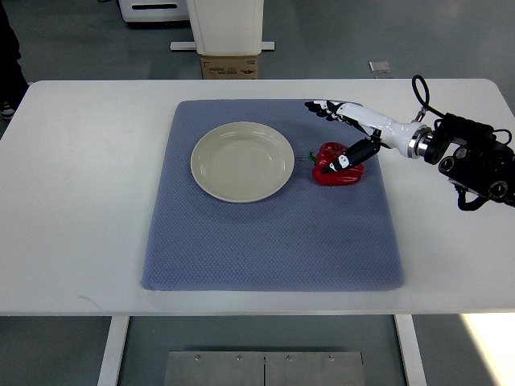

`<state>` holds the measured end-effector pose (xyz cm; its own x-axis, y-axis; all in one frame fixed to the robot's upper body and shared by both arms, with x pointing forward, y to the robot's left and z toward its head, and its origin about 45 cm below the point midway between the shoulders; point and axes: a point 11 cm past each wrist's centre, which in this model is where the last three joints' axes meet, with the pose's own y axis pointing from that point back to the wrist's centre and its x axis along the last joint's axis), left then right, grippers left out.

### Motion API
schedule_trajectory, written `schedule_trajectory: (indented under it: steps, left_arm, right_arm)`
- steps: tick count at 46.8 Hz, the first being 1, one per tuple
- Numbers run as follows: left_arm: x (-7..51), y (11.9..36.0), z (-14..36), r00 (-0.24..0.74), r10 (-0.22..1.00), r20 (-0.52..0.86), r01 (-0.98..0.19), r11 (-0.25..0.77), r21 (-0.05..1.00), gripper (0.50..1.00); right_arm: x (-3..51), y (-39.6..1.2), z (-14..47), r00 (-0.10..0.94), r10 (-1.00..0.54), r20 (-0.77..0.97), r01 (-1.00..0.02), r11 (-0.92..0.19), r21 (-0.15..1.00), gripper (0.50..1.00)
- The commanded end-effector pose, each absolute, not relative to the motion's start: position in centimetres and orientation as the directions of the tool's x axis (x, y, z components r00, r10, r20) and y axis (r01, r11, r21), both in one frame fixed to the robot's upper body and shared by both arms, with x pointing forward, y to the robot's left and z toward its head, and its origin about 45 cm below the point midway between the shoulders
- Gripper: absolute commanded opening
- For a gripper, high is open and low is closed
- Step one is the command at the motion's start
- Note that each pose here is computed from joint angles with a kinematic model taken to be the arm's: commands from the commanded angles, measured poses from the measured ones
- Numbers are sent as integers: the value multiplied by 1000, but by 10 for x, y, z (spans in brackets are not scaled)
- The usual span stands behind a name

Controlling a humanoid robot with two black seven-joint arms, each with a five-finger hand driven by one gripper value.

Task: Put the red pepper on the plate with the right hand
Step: 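Close the right hand fingers around the red bell pepper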

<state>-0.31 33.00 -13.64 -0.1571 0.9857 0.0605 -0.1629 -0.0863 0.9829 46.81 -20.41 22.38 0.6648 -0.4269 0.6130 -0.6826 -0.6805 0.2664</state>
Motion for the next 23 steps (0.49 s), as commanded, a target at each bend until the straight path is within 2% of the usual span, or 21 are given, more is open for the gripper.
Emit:
schedule_trajectory:
  steps: [1, 23]
  left_arm:
    - [-3, 330, -136, -157, 986, 60, -163, -86, 983, 1000]
    - [-3, 330, -136, -157, 986, 60, -163, -86, 983, 1000]
  right_arm:
    - [467, -207, 219, 661, -411, 628, -685, -672, 281, 998]
    - [464, -215, 201, 639, -344, 688, -697, -637, 329, 964]
